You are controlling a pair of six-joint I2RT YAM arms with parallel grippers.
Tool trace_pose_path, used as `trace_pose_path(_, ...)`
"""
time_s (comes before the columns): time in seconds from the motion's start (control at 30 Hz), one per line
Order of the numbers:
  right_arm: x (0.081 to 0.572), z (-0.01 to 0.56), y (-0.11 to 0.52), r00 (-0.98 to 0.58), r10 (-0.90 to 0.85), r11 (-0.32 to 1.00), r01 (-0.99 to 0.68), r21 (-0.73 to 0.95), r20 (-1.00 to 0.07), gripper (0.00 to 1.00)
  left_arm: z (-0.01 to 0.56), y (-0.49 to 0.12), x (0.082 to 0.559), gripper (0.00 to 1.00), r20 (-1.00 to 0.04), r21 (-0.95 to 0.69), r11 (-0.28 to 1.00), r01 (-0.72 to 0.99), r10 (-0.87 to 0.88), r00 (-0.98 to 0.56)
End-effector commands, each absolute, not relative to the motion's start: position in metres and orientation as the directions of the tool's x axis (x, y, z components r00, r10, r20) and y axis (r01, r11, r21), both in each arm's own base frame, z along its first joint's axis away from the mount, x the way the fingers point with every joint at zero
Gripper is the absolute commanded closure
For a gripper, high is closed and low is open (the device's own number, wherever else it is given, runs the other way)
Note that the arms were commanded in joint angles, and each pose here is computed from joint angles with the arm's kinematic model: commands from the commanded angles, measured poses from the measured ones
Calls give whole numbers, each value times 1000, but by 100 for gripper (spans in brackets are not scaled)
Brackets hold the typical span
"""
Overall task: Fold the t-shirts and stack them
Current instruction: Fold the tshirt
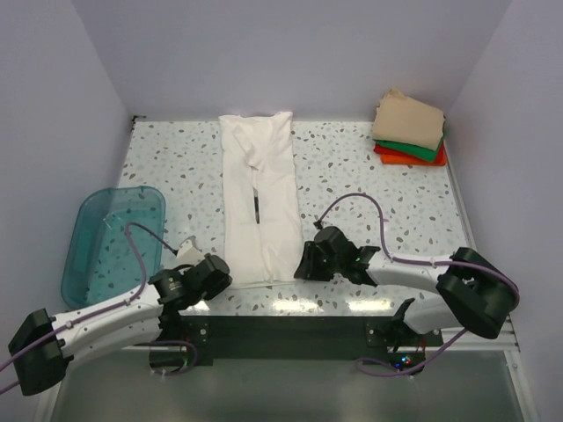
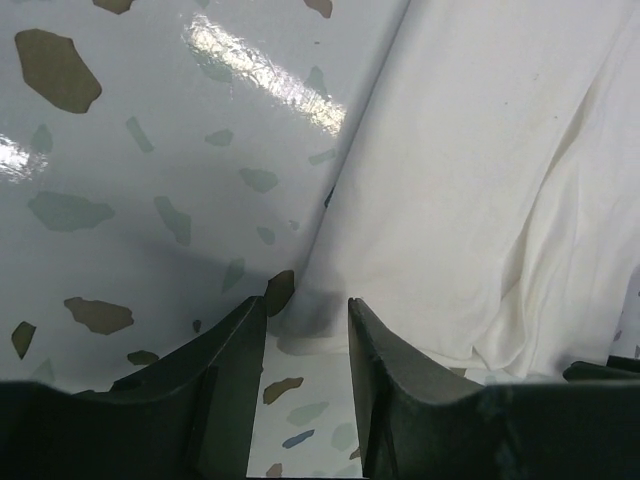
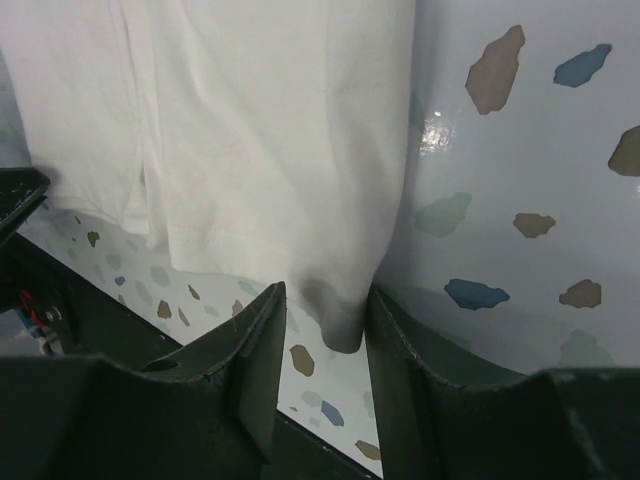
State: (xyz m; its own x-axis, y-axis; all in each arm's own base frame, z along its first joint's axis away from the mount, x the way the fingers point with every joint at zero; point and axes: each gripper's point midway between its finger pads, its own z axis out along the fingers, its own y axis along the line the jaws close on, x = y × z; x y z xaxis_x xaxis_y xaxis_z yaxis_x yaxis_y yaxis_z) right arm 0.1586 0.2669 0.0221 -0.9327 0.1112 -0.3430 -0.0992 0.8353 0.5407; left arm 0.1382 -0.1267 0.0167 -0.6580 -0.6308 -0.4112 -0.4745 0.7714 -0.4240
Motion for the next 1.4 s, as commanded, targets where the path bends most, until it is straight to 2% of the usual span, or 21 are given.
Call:
trace_pose_path(0.0,158,11,266,-937,121,841,-78,535,-327,59,3,-123,134,57,-413,-385,789,-479,-611,-675)
trace_pose_path(0.1,159,8,267,-941,117,842,-75,534,-317,66,1,-125,132,62,-411,-371,804,-465,-591,-694)
trace_pose_path(0.13,158,8,267,-942,109,842,-82,533,-317,73,1,-126,131,69,-405,-371,807,-460,-586,-702)
trace_pose_path(0.2,159,8,265,-943,107,846,-81,527,-316,80,2,-131,132,78,-401,-379,816,-436,-570,-717)
trace_pose_path(0.23,162,12,265,-939,102,844,-93,529,-329,85,3,-135,131,89,-389,-388,819,-423,-561,-730)
trace_pose_path(0.33,160,14,256,-937,75,860,-113,498,-341,95,7,-146,129,100,-373,-409,827,-386,-537,-756)
trace_pose_path(0.43,154,21,251,-934,52,860,-138,492,-352,100,10,-156,124,100,-357,-427,833,-352,-513,-781)
trace_pose_path(0.6,138,30,246,-938,17,834,-177,522,-346,100,22,-180,110,100,-345,-444,846,-293,-464,-816)
trace_pose_path(0.77,135,45,241,-925,-1,837,-210,505,-381,100,52,-195,120,100,-408,-457,857,-238,-440,-800)
trace_pose_path(0.83,150,63,246,-900,4,839,-235,491,-437,100,70,-203,133,100,-443,-494,844,-212,-453,-774)
trace_pose_path(0.93,164,80,258,-887,-20,842,-264,470,-462,100,89,-208,158,100,-490,-515,839,-177,-457,-742)
trace_pose_path(1.07,206,109,287,-852,-24,852,-291,436,-522,100,100,-201,199,100,-541,-490,860,-145,-430,-723)
trace_pose_path(1.17,232,103,301,-856,-35,867,-283,410,-516,100,111,-196,232,100,-558,-497,852,-165,-459,-691)
trace_pose_path(1.23,261,121,312,-842,-3,862,-276,426,-539,100,113,-188,256,100,-569,-482,857,-179,-462,-680)
trace_pose_path(1.37,307,104,326,-857,18,878,-233,419,-514,100,117,-179,295,100,-582,-476,856,-202,-479,-657)
